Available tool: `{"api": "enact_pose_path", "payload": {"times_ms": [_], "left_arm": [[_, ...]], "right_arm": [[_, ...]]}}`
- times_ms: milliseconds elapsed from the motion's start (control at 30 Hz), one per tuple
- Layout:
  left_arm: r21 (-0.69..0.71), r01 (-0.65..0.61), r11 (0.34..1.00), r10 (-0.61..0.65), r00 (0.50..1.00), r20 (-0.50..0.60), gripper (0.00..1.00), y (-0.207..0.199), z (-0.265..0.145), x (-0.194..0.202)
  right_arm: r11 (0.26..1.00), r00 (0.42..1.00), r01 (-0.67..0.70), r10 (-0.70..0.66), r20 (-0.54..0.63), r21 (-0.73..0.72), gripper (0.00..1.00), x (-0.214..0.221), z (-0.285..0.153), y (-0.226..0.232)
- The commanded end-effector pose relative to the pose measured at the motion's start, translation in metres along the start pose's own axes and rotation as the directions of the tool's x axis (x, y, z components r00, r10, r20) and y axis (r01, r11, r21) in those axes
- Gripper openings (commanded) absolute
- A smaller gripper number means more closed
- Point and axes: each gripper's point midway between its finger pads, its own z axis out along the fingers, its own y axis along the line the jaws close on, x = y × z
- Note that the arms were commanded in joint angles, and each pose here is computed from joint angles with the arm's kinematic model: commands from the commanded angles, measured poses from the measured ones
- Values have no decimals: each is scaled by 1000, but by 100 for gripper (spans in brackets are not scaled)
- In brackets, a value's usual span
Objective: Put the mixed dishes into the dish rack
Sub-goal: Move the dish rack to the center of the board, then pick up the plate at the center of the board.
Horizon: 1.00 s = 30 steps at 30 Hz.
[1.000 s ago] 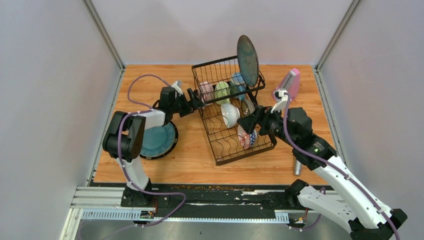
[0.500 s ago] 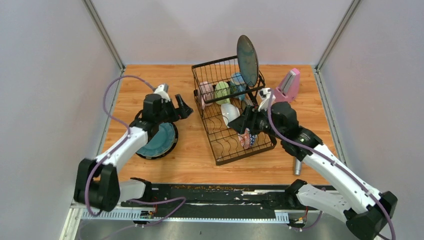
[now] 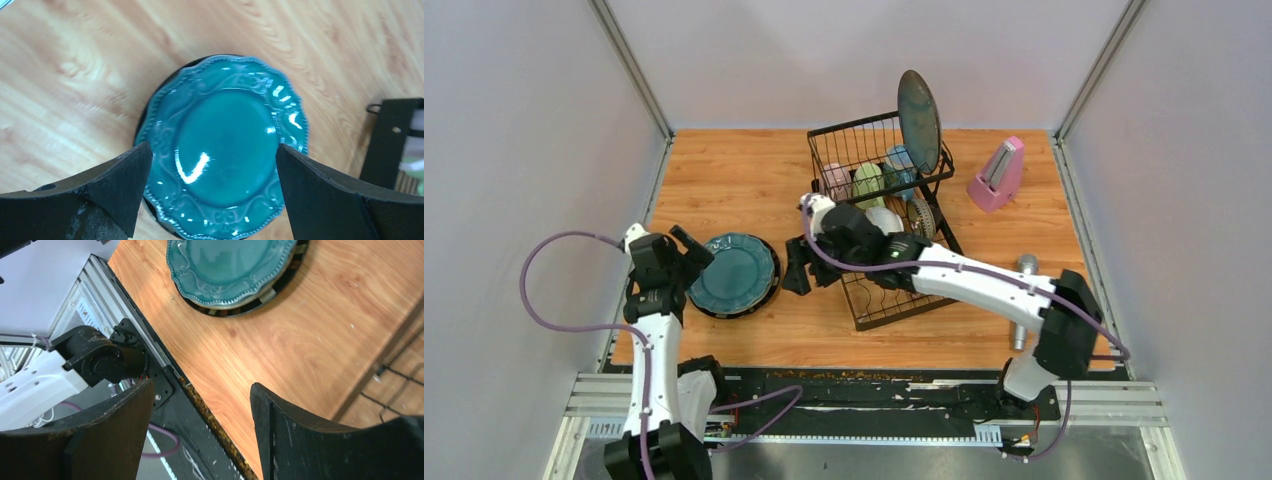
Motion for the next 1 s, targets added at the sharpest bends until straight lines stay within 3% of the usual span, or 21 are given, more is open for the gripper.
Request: {"api": "enact_pose_path", "payload": {"times_ms": [0,167,533,667,967], "left_arm": [[-103,111,988,-119,990,-75,100,33,10,13],[-70,221,973,-230,955,-185,100,42,27,31],[34,235,971,-226,959,-171,92,34,24,39],[35,229,973,-220,960,-171,91,35,21,42],[75,230,970,-215,962,-168,75,29,18,44]], "right_arm": [[996,996,86,-86,8,15,71,-20,33,16],[989,989,141,-138,-49,53,73,-31,74,21],[988,979,116,-97,-178,101,75,-18,159,-14],[989,984,90,-69,-167,116,75,-25,172,-24],[991,983,19,6,-183,134,73,-24,195,-54]]}}
